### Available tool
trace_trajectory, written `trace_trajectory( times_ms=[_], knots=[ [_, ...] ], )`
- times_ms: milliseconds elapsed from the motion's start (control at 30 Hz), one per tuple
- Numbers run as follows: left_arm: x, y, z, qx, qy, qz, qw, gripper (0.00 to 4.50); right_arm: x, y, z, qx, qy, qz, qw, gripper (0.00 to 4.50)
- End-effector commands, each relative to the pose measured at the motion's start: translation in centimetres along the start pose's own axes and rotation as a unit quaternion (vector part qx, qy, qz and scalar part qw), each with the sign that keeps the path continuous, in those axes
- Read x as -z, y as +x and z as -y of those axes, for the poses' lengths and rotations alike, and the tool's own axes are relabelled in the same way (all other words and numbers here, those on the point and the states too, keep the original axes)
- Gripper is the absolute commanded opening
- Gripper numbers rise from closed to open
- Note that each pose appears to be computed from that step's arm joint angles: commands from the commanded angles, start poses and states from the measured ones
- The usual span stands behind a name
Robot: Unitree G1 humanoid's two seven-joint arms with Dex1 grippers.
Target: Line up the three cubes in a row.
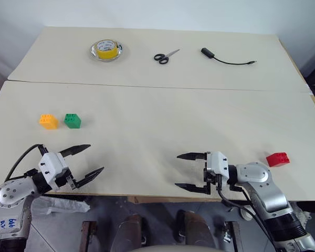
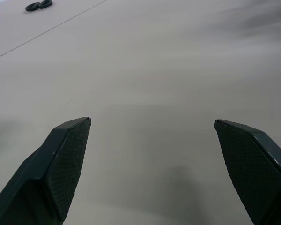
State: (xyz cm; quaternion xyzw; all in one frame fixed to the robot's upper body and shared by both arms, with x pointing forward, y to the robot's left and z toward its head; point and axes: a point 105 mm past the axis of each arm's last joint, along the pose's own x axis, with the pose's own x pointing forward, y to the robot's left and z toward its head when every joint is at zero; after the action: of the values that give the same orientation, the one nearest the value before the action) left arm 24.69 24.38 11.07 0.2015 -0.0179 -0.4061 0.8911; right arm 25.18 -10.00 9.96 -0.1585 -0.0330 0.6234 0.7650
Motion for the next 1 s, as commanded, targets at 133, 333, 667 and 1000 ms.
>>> trace_trajectory(
  times_ms=[133,333,667,1000],
  knots=[
    [-0.3,0.3,-1.0,-0.011,-0.025,0.003,1.0,4.5,-1.6,0.0,0.5,0.031,-0.025,0.04,0.998,4.48],
    [-3.9,2.2,0.5,0.041,-0.088,0.08,0.992,4.5,-5.7,-3.9,3.1,0.137,-0.002,0.102,0.985,4.48],
    [-6.5,8.2,5.1,0.245,-0.056,0.082,0.964,4.5,-8.6,-19.8,2.1,0.462,-0.029,0.017,0.886,4.48],
    [-6.9,11.0,6.8,0.301,-0.065,0.103,0.946,4.5,-1.2,-27.5,-5.1,0.608,0.1,-0.069,0.784,4.48]
  ],
)
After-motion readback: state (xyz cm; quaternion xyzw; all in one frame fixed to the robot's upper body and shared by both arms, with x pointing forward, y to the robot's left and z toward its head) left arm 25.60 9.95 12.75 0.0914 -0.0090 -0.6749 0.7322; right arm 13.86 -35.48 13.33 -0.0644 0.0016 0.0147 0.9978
